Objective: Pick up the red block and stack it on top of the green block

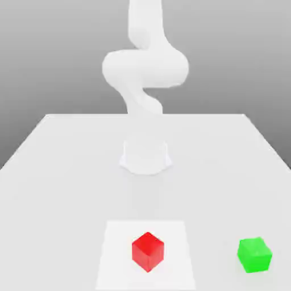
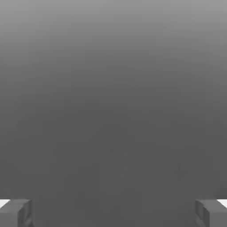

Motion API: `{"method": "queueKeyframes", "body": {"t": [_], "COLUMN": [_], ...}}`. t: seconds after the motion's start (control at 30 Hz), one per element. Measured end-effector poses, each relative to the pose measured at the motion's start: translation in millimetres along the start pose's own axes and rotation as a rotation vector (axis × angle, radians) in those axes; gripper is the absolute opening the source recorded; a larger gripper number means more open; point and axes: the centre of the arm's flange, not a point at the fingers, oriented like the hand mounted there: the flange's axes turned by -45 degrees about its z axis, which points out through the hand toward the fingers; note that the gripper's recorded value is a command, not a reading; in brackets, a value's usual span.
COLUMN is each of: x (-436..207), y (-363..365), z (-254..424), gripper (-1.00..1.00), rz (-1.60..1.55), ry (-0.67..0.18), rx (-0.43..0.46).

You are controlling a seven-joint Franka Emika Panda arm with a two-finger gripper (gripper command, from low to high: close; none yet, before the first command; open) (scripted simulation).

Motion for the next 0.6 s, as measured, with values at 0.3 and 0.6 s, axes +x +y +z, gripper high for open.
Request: {"method": "queueKeyframes", "body": {"t": [0.3,0.6], "x": [-65,-193], "y": [1,11], "z": [194,331], "gripper": [0.00,0.00], "rz": [0.255,0.520], "ry": [-0.280,-0.548], "rx": [-0.130,-0.233]}}
